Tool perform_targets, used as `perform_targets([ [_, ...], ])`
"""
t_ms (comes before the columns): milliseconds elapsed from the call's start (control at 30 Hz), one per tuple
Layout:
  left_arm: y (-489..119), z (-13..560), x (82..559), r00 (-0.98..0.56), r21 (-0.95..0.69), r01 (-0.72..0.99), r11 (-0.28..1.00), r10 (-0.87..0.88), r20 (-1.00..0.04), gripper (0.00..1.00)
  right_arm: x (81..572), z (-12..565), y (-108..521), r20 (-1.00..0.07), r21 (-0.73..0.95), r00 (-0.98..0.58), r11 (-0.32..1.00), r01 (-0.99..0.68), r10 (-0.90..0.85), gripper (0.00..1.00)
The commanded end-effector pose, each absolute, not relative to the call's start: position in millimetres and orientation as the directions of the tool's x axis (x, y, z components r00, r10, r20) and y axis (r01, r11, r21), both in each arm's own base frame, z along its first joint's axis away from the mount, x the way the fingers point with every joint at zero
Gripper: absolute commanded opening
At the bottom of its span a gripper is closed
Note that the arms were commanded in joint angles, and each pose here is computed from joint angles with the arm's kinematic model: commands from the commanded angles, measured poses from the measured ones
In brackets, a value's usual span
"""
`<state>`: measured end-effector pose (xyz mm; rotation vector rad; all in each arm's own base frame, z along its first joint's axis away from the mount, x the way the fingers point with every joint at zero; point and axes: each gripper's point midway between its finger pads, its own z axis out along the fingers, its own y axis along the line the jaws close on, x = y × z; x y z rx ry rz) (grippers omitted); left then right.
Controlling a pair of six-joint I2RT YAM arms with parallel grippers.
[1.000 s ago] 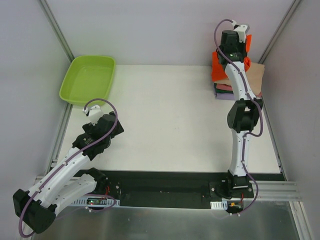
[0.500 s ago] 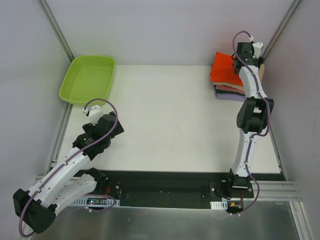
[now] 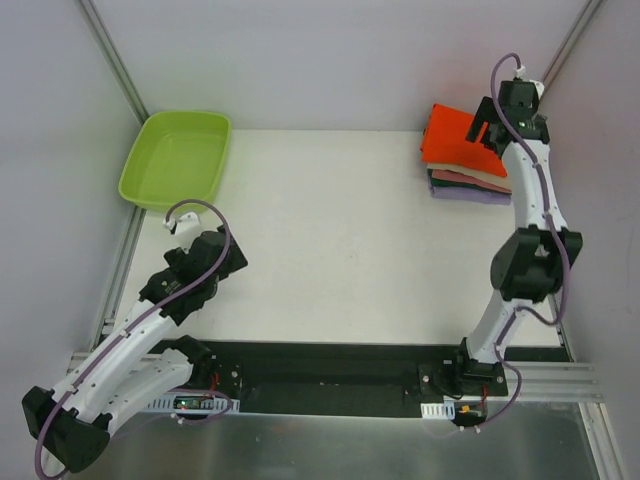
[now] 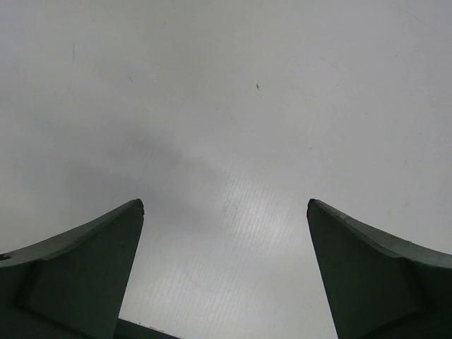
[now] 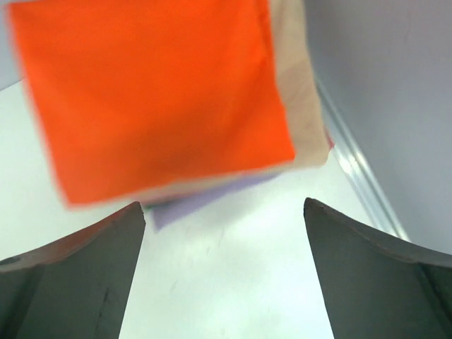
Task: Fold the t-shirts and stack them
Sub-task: Put the neatly folded tshirt into the corner of the board with the right arm
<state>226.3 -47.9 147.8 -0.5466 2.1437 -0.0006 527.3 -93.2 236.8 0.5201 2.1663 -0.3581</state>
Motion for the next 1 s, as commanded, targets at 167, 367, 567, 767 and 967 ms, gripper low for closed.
perform_targets([
  [167, -64.8, 131.2, 208.5, -0.569, -0.292, -0.357, 0.887, -0.454, -0.685, 0.99, 368.8, 244.6, 49.0, -0.804, 0.257, -0.517, 0.956, 0.143, 0.293, 0.96],
  [367, -76.8, 110.0, 194.8, -0.635, -0.323, -0.340, 0.883, -0.469, -0.615, 0.99, 280.5, 147.1, 72.2, -0.738, 0.301, -0.597, 0.945, 0.128, 0.315, 0.96],
  [567, -73.6, 93.6, 185.0, -0.646, -0.321, -0.347, 0.881, -0.473, -0.599, 0.99, 237.4, 83.7, 57.0, -0.746, 0.285, -0.589, 0.949, 0.137, 0.310, 0.96],
  [767, -67.8, 98.6, 186.4, -0.617, -0.323, -0.344, 0.882, -0.472, -0.630, 0.99, 228.1, 94.4, 28.4, -0.802, 0.260, -0.482, 0.933, 0.250, 0.352, 0.96],
  [967, -65.7, 105.6, 188.6, -0.592, -0.337, -0.344, 0.876, -0.482, -0.646, 0.99, 225.4, 98.0, 33.6, -0.823, 0.294, -0.446, 0.935, 0.197, 0.353, 0.96],
])
